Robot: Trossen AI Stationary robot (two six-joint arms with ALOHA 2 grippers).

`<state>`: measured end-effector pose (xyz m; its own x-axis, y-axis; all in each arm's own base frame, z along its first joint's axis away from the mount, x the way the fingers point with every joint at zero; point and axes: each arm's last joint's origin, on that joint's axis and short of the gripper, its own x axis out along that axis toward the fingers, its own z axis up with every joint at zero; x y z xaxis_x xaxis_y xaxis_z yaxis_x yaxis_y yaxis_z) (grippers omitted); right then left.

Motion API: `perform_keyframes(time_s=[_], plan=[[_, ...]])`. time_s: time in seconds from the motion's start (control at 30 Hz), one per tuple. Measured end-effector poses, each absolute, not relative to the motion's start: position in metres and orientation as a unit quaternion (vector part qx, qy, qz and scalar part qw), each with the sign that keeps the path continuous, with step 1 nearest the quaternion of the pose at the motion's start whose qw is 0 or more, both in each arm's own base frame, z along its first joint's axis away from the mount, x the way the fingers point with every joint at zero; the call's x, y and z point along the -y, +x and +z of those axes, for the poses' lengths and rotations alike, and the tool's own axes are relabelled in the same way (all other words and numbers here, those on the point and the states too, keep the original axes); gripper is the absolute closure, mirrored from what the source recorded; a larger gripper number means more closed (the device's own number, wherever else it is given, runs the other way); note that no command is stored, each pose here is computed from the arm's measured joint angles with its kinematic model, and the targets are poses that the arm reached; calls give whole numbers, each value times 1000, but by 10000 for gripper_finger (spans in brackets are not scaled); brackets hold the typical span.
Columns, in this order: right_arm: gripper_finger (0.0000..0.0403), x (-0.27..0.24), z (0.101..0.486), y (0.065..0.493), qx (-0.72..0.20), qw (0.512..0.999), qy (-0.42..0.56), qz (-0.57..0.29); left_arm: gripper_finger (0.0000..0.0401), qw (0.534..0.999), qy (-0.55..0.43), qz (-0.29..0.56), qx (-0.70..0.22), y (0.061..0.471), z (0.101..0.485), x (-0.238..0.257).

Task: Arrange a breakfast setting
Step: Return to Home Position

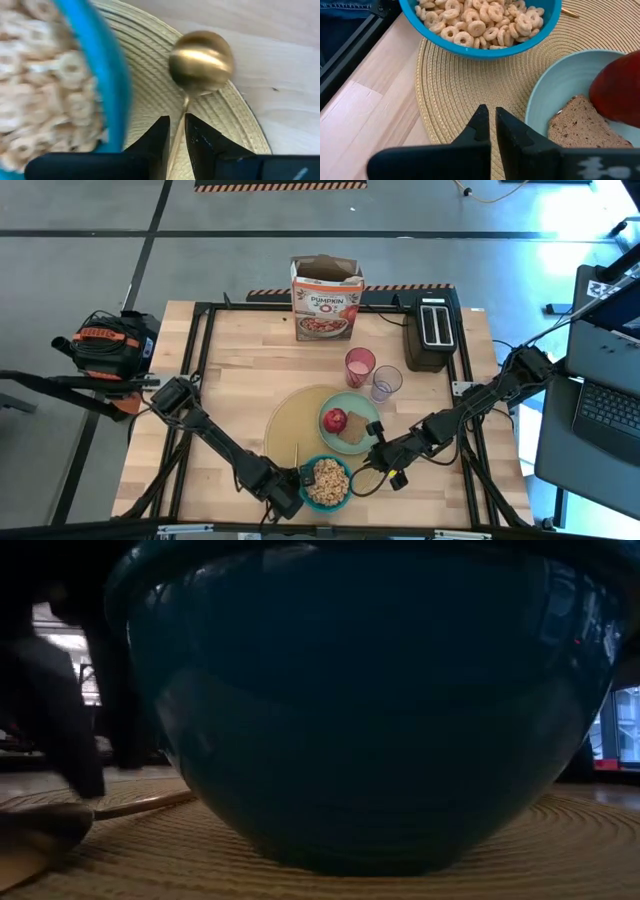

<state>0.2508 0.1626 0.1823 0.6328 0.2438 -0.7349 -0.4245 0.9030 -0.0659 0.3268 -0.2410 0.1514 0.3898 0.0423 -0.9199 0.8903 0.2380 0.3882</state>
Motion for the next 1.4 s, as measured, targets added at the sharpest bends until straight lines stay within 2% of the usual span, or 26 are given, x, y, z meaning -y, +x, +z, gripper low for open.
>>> perform_keyframes(time_s=[0.17, 0.33, 0.57, 0.67, 0.83, 1.07, 1.2, 1.3, 1.4], plan=[[395, -162, 183, 251, -383, 896, -126, 187, 348, 667, 513, -316, -439, 325, 164, 240], [395, -161, 187, 251, -368, 905, -141, 162, 348, 662, 501, -307, -465, 319, 169, 235], [395, -156, 243, 246, -202, 944, -190, 181, 348, 666, 502, -264, -485, 303, 192, 231], [395, -154, 270, 240, -109, 946, -220, 213, 348, 702, 477, -249, -467, 299, 218, 225], [395, -149, 301, 243, 69, 911, -267, 306, 348, 784, 428, -238, -381, 300, 273, 205], [395, -91, 315, 256, 108, 899, -320, 277, 348, 861, 369, -261, -234, 306, 348, 137], [395, -61, 343, 224, 126, 898, -335, 256, 348, 893, 324, -227, -216, 292, 380, 81], [395, -51, 365, 182, 152, 895, -347, 236, 348, 916, 287, -198, -200, 260, 404, 50], [395, -48, 374, 139, 191, 898, -342, 198, 348, 936, 269, -179, -139, 216, 422, 37]])
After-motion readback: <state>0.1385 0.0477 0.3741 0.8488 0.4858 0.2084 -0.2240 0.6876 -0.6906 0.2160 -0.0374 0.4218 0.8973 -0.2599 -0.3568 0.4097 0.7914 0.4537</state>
